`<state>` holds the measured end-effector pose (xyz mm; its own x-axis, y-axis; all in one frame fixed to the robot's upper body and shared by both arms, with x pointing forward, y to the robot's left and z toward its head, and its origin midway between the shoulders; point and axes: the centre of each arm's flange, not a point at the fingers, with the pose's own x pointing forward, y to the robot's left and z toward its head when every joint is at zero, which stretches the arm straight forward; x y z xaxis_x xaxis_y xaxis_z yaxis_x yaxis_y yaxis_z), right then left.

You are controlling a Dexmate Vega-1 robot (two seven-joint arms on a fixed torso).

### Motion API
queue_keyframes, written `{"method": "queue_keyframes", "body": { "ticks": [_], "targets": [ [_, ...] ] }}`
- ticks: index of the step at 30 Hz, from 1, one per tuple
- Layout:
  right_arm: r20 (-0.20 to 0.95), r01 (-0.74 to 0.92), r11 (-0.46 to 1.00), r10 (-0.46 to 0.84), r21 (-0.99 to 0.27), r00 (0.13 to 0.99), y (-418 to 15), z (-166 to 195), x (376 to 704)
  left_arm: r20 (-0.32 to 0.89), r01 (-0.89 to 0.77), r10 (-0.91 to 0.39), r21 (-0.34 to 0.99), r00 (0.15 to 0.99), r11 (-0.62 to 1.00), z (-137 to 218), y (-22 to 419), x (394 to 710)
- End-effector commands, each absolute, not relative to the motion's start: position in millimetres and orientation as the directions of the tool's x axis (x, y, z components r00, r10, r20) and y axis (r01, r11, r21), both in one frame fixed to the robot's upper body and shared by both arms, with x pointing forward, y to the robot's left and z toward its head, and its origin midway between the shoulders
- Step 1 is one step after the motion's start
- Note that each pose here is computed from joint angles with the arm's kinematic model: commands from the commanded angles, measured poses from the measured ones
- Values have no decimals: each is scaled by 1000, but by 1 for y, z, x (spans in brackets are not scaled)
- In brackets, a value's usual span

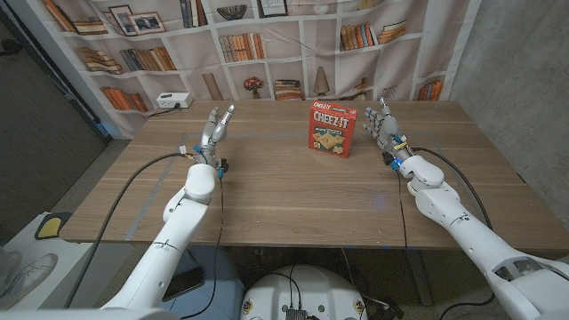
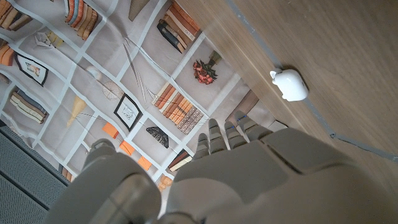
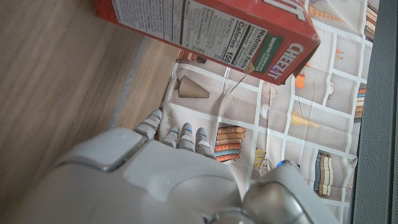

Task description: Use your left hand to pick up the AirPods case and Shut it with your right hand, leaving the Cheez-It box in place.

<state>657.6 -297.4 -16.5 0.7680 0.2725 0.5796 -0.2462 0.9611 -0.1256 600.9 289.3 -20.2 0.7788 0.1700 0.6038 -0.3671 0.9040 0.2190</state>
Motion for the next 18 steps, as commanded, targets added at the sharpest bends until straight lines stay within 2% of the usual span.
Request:
{"method": "queue_keyframes", "body": {
  "ticks": [1, 4, 8, 18],
  "targets": [
    [569, -234, 963, 268, -133, 778, -302, -22, 653, 591, -431, 228, 228, 774, 873, -23, 299, 597],
    [562, -280, 950, 306, -136, 768, -304, -22, 654, 586, -442, 250, 210, 771, 872, -23, 298, 596],
    [543, -208, 965, 261, -159, 798, -305, -22, 650, 580, -515, 305, 238, 755, 823, -22, 297, 590],
    [556, -227, 964, 267, -142, 787, -304, -26, 647, 557, -570, 386, 201, 735, 796, -25, 300, 586]
  ]
}}
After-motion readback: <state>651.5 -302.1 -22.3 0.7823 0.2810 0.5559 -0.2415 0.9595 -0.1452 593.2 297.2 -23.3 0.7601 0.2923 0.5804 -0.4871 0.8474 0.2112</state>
